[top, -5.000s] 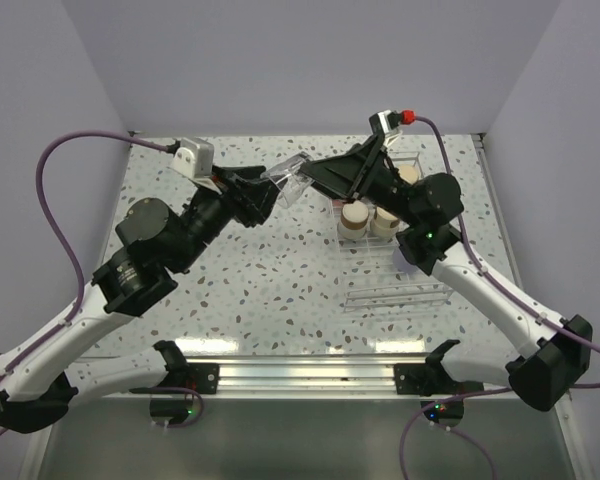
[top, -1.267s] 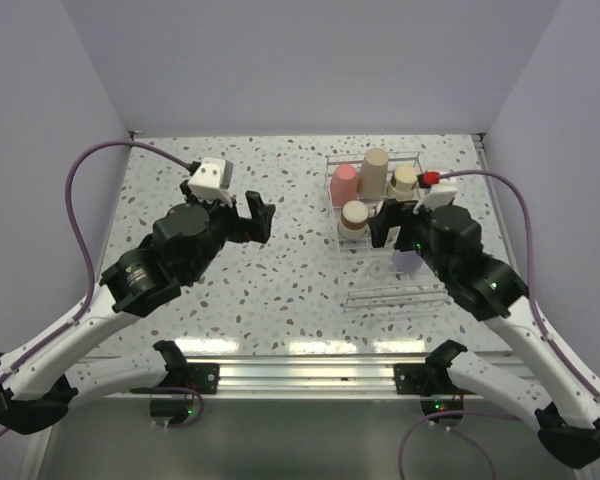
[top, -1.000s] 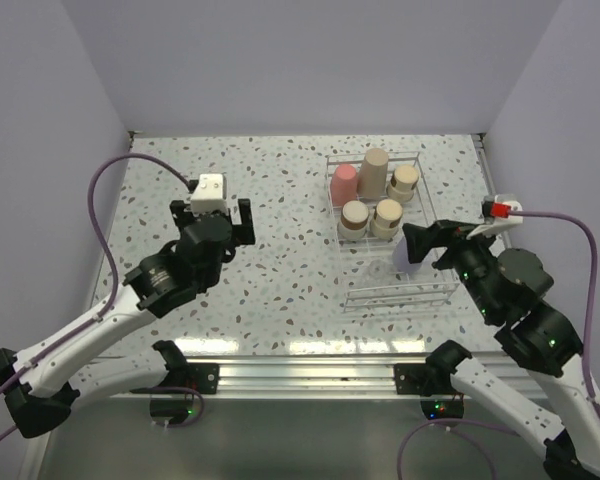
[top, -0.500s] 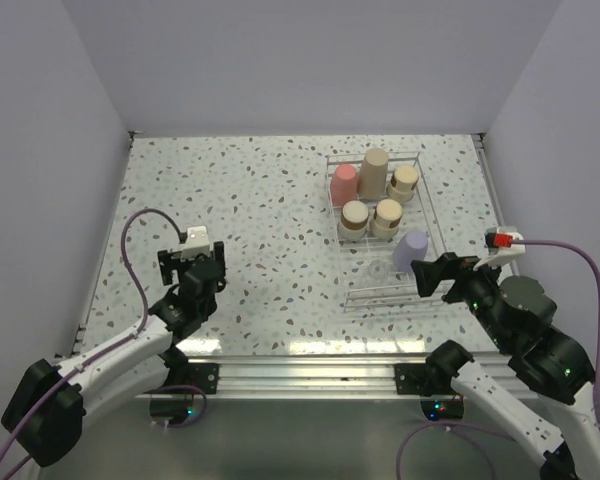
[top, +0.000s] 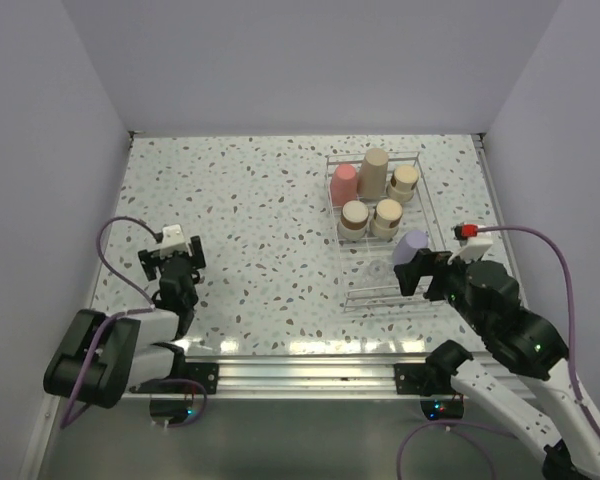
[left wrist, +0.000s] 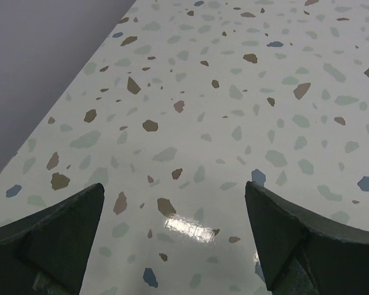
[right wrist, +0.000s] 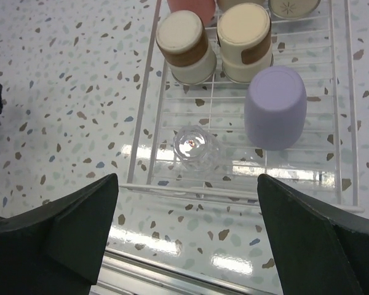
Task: Load the cups into the dish rack
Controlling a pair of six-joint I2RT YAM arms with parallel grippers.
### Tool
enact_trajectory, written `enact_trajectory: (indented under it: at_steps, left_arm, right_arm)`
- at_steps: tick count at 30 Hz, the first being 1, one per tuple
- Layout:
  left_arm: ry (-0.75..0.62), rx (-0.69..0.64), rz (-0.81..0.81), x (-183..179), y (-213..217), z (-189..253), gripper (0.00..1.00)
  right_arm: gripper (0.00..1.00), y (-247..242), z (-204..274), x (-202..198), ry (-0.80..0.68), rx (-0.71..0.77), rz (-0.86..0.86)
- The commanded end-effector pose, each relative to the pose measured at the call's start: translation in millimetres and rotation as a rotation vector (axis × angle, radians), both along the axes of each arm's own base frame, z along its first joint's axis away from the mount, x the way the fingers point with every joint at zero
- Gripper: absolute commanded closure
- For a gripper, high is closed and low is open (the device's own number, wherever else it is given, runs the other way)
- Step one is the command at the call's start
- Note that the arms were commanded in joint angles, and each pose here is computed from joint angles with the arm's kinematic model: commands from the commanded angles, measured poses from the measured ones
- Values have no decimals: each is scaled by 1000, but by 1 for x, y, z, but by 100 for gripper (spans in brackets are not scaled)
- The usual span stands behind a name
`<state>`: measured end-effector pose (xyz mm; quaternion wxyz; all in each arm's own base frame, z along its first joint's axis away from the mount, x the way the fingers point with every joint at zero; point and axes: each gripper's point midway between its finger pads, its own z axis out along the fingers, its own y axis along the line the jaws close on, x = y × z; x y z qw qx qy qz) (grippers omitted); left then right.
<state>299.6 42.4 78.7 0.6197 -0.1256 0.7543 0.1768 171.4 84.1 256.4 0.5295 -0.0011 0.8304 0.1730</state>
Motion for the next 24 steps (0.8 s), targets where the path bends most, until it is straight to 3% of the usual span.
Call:
enact_trajectory:
  at_steps: [1, 8, 9, 17, 24]
  left_arm:
    - [-190, -1, -77, 39, -13, 48, 0]
    - [-184, 18, -170, 63, -23, 42, 0]
    - [-233, 2, -153, 62, -19, 50, 0]
    - [-239, 6, -138, 54, -15, 41, 0]
    - [-230, 5, -139, 54, -16, 39, 0]
  right_arm:
    - [2, 5, -18, 18, 39, 13, -73]
    - [2, 20, -68, 39, 162, 52, -164]
    - [2, 27, -68, 40, 170, 68, -141]
    - [2, 18, -81, 40, 226, 14, -194]
    - [2, 9, -67, 41, 187, 15, -234]
